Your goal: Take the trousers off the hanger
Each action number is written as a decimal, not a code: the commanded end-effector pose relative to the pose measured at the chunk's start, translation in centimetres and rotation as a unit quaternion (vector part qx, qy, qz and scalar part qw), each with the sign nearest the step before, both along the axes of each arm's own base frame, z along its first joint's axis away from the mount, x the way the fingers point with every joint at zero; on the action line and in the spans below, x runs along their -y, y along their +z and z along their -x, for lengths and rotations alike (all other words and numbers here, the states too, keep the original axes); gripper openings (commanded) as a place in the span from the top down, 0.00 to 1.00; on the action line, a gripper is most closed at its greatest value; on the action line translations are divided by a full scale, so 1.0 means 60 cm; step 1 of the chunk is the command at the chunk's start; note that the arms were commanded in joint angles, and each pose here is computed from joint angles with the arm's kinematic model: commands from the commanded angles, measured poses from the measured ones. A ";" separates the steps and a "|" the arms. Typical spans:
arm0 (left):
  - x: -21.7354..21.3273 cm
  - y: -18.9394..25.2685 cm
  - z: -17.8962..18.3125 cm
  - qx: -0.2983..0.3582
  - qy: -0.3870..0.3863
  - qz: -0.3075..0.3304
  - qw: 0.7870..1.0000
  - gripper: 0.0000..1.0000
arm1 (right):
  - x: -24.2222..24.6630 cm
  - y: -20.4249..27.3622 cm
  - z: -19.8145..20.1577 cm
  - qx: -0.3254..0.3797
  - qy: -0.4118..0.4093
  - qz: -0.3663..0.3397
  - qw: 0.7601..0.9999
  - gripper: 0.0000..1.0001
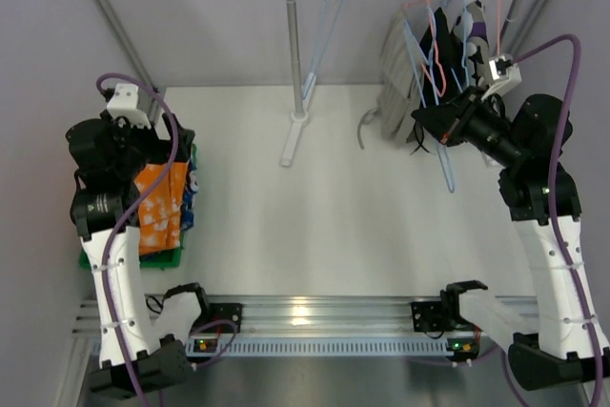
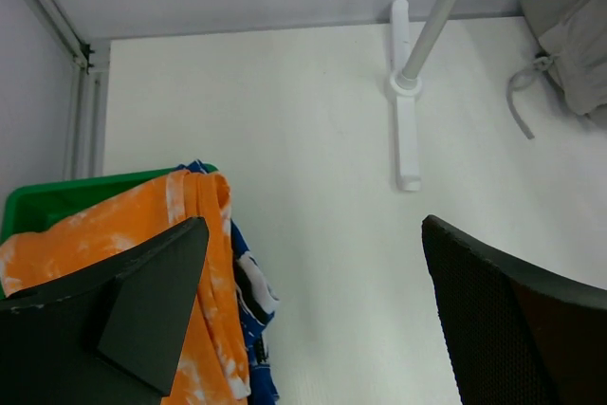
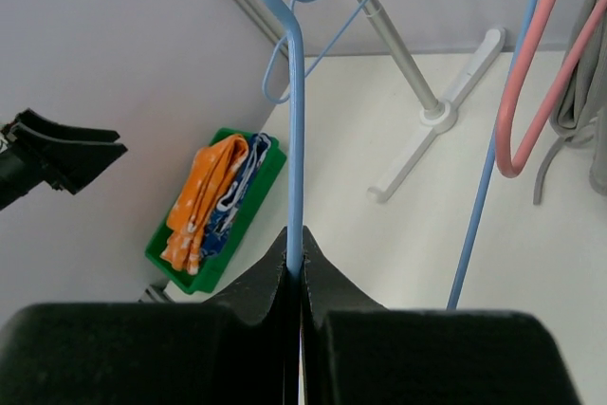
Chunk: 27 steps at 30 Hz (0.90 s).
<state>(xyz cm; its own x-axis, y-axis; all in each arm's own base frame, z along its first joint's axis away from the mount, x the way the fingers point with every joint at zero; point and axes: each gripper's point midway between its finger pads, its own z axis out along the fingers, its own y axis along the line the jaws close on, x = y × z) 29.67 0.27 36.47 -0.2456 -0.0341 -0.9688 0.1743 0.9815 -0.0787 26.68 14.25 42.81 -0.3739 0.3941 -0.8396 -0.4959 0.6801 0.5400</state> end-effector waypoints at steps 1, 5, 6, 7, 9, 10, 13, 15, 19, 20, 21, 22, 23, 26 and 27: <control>0.017 -0.024 0.013 -0.060 -0.003 0.059 0.996 0.01 | -0.008 0.036 0.003 0.007 0.010 -0.032 0.999 1.00; 0.018 -0.018 0.010 -0.058 0.001 0.074 0.996 0.01 | -0.032 0.053 -0.021 -0.005 0.040 -0.080 0.996 1.00; 0.020 -0.013 0.007 -0.054 -0.001 0.077 0.996 0.01 | -0.036 0.064 -0.030 0.005 0.044 -0.091 0.995 1.00; 0.022 -0.009 0.007 -0.051 -0.003 0.080 0.995 0.01 | -0.041 0.061 -0.046 -0.006 0.045 -0.104 0.994 1.00; 0.026 0.006 0.008 -0.042 -0.008 0.083 0.996 0.01 | -0.050 0.081 -0.062 0.015 0.048 -0.111 0.993 1.00; 0.028 0.012 0.011 -0.037 -0.012 0.081 0.996 0.01 | -0.058 0.076 -0.085 0.010 0.048 -0.109 0.993 1.00; 0.022 0.021 0.019 -0.027 0.000 0.072 0.997 0.01 | -0.083 0.102 -0.125 0.039 0.038 -0.087 0.995 1.00; 0.019 0.024 0.026 -0.022 0.009 0.066 0.998 0.01 | -0.104 0.118 -0.155 0.046 0.017 -0.069 0.996 1.00; 0.016 0.027 0.035 -0.022 0.020 0.069 0.997 0.01 | -0.118 0.133 -0.220 0.068 -0.051 -0.024 0.996 1.00; 0.017 0.024 0.037 -0.027 0.024 0.076 0.996 0.01 | -0.119 0.156 -0.225 0.078 -0.068 -0.026 0.994 1.00; 0.017 0.026 0.038 -0.027 0.026 0.078 0.996 0.01 | -0.129 0.139 -0.249 0.066 -0.076 -0.019 0.995 1.00; 0.017 0.027 0.039 -0.027 0.028 0.081 0.996 0.01 | -0.129 0.159 -0.253 0.080 -0.084 -0.021 0.993 1.00; 0.018 0.028 0.040 -0.026 0.028 0.082 0.996 0.01 | -0.134 0.162 -0.260 0.082 -0.097 -0.020 0.992 1.00; 0.016 0.027 0.040 -0.028 0.032 0.087 0.995 0.01 | -0.140 0.174 -0.286 0.093 -0.127 -0.016 0.987 1.00; 0.017 0.026 0.040 -0.030 0.032 0.088 0.995 0.01 | -0.144 0.180 -0.295 0.098 -0.133 -0.017 0.986 1.00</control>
